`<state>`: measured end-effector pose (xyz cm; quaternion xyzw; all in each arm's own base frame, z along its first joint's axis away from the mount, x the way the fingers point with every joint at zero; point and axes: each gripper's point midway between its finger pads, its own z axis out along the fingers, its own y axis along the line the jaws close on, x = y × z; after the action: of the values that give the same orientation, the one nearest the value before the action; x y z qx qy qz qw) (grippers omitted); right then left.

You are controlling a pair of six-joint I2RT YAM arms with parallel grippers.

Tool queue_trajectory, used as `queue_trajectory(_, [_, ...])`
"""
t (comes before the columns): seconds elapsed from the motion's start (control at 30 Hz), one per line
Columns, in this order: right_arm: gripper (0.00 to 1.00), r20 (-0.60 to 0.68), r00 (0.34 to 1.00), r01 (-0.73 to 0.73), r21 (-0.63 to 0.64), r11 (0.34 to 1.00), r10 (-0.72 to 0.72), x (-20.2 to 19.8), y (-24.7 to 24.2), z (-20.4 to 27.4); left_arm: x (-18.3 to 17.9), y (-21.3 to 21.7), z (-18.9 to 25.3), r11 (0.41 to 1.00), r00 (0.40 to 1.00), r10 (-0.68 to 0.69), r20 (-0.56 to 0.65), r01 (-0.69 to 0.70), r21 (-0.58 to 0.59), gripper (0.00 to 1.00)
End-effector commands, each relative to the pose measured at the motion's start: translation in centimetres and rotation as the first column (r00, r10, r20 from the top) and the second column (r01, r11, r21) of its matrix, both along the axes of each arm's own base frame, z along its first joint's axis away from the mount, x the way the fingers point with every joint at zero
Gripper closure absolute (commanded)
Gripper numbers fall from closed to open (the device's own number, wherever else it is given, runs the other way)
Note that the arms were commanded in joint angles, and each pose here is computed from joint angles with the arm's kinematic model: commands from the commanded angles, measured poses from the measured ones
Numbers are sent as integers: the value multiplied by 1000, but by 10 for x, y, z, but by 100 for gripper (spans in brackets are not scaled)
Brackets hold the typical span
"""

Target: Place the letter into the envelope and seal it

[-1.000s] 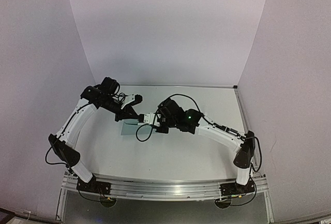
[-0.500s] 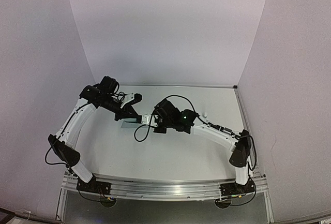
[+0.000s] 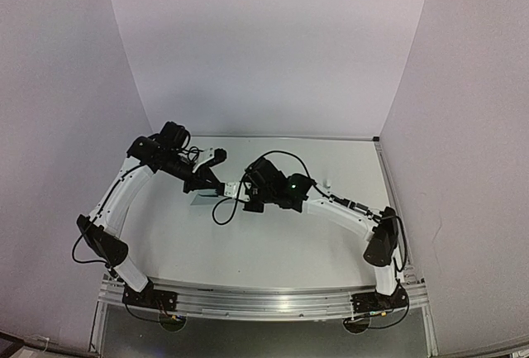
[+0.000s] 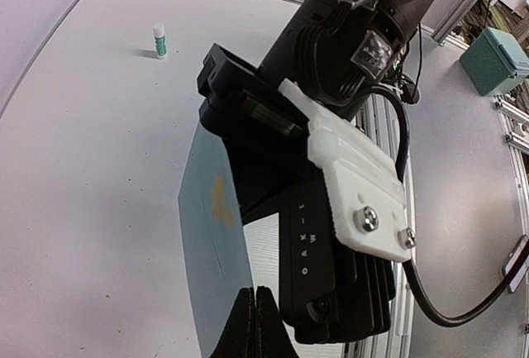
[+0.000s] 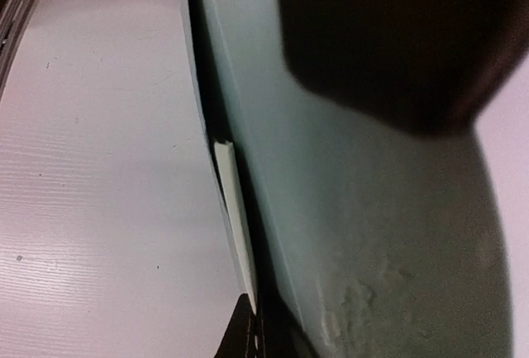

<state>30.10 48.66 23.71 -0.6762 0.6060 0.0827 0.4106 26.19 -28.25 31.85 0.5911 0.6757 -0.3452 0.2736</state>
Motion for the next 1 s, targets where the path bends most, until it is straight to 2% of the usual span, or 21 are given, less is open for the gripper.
queue_trajectory(0.0, [97, -58, 998, -18, 1, 1000, 18, -4, 12, -17, -11, -9, 45, 991, 999, -29, 17, 31, -131, 100])
queue_trajectory(0.23, [97, -111, 994, -23, -10, 1000, 22, -9, 15, -35, -12, -10, 47, 990, 1000, -29, 5, 29, -141, 100])
queue_trajectory(0.4, [93, -108, 994, -14, 24, 1000, 17, -9, 16, -20, -10, -8, 38, 993, 1000, -17, 4, 17, -117, 100])
queue_trajectory(0.63, [72, -93, 995, -11, 142, 990, 24, -21, 11, 41, 3, 7, 1, 998, 999, 51, 2, -51, -35, 100])
queue_trajectory(0.83, [49, -167, 984, -20, 225, 974, 59, -49, -7, 73, 14, 12, -13, 995, 995, 94, 9, -94, -9, 100])
queue_trajectory(0.97, [36, -248, 968, 43, 274, 961, 27, -61, -23, 89, 14, 11, -14, 995, 996, 94, -5, -94, -15, 100])
